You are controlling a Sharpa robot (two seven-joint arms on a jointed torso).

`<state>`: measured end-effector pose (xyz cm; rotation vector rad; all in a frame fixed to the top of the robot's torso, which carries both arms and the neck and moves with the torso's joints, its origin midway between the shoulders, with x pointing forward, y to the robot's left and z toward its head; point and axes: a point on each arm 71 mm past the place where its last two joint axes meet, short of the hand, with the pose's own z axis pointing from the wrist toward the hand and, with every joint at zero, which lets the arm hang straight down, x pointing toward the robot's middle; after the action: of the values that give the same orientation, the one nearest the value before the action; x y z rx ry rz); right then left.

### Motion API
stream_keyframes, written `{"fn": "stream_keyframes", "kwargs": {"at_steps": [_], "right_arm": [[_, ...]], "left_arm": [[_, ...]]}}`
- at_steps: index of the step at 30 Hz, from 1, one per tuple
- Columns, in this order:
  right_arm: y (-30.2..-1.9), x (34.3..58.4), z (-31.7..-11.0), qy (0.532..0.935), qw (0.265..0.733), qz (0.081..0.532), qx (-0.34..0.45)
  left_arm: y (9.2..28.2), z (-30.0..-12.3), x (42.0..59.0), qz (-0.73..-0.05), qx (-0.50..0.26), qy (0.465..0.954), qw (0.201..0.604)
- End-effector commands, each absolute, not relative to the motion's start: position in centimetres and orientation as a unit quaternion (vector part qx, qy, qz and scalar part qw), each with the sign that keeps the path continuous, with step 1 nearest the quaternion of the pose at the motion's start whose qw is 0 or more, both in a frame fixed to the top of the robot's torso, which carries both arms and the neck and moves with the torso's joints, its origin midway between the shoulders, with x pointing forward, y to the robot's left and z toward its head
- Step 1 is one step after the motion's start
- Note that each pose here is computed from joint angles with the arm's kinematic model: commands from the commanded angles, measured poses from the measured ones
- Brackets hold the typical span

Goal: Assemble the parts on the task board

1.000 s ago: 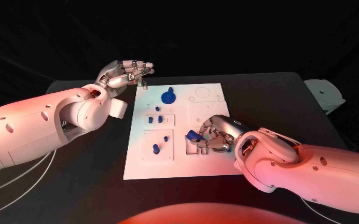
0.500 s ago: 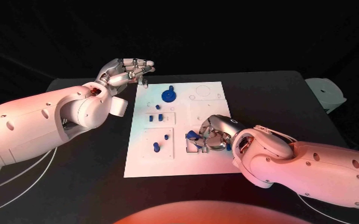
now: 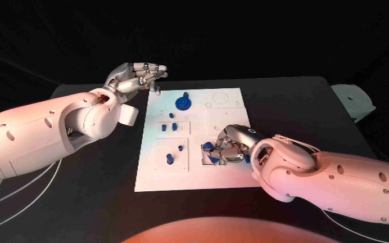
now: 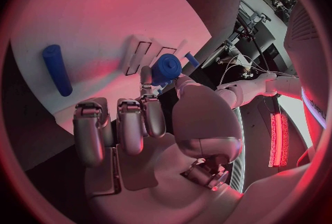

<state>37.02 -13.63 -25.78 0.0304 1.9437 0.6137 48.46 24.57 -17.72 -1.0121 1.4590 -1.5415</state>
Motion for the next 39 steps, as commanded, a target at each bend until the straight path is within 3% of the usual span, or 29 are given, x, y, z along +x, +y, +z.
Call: {"fn": "stream_keyframes", "kwargs": {"at_steps": [1,19,39], "right_arm": [[-13.4,36.9,-25.9,0.816,0.521,0.249,-0.003],[-13.5,37.1,-25.8,0.809,0.534,0.245,-0.010],[-15.1,35.0,-24.5,0.809,0.522,0.272,-0.010]], "left_arm": [[24.3,-17.6,48.4,-0.612,-0.394,0.572,0.378],[24.5,-17.6,48.4,-0.610,-0.395,0.572,0.379],[24.7,-17.6,48.4,-0.609,-0.397,0.573,0.380]]}}
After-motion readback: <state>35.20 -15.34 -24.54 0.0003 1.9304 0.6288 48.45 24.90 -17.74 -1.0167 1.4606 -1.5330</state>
